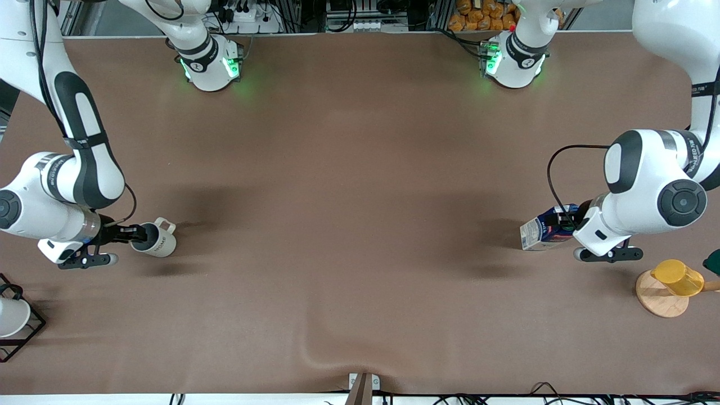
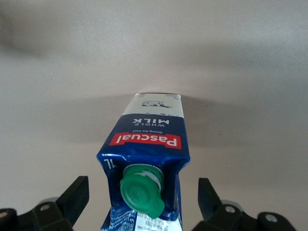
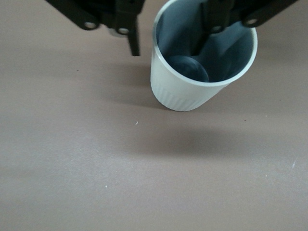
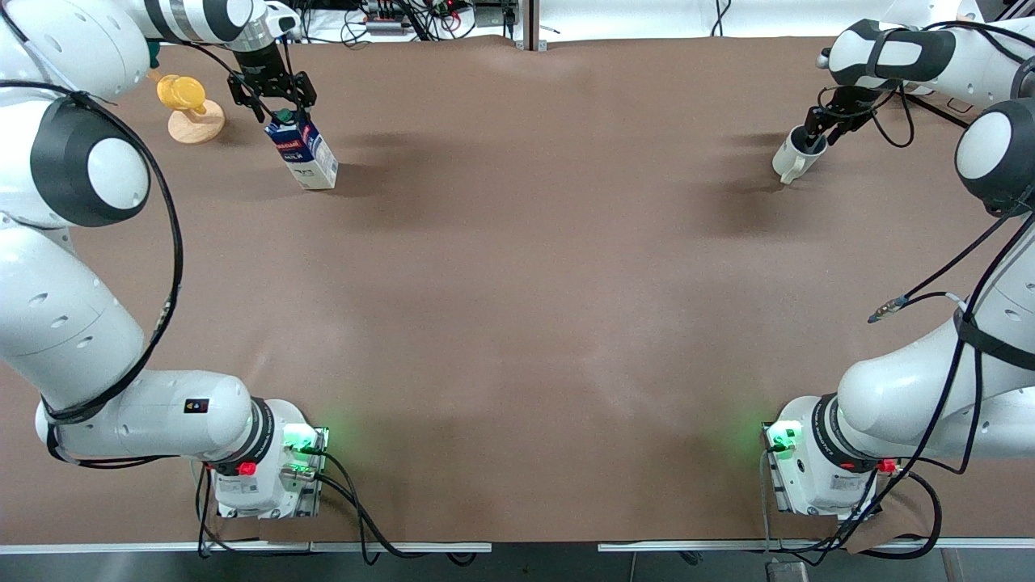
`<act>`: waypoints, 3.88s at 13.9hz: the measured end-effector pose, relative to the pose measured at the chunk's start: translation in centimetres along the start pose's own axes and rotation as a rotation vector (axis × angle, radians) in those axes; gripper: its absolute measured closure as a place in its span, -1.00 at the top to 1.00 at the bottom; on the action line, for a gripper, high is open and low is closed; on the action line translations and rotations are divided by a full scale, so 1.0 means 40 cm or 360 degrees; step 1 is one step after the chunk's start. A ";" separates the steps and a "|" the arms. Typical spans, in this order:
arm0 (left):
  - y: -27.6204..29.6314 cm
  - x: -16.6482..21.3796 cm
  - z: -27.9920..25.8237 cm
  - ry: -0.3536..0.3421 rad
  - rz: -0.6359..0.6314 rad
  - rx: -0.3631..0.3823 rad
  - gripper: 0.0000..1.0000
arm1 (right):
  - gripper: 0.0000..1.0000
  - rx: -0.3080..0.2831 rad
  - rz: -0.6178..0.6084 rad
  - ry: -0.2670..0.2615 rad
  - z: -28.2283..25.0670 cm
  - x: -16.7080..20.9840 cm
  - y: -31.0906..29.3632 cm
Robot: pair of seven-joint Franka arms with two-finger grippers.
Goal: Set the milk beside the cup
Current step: 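Carry the mug with the right gripper while the left gripper lifts the carton, then set the mug down, open the right gripper while the left gripper carries the carton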
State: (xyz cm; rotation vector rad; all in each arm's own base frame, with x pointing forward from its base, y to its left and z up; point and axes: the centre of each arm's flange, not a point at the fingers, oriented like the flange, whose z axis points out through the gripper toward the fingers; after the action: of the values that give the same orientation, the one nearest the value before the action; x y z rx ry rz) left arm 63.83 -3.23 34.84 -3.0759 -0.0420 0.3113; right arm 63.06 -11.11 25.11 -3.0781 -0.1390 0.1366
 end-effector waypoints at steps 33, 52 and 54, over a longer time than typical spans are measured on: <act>0.417 -0.256 -0.274 0.0005 -0.0029 0.0024 -0.23 | -0.92 0.0167 0.0876 0.0024 0.062 -0.102 -1.445; 0.881 -0.511 -0.253 -0.0022 -0.0038 0.0042 -0.23 | 1.00 0.0077 0.0733 -0.0160 -0.419 0.021 -1.017; 0.961 -0.548 -0.220 -0.0051 -0.0064 0.0054 -0.23 | 1.00 0.0110 0.0654 -0.0133 -0.468 0.054 -0.859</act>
State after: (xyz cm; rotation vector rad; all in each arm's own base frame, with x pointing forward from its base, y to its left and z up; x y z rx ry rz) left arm 44.97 -42.72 45.81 -3.0324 -0.0990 0.3551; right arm 63.90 22.24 45.66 -2.9865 0.4857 0.2796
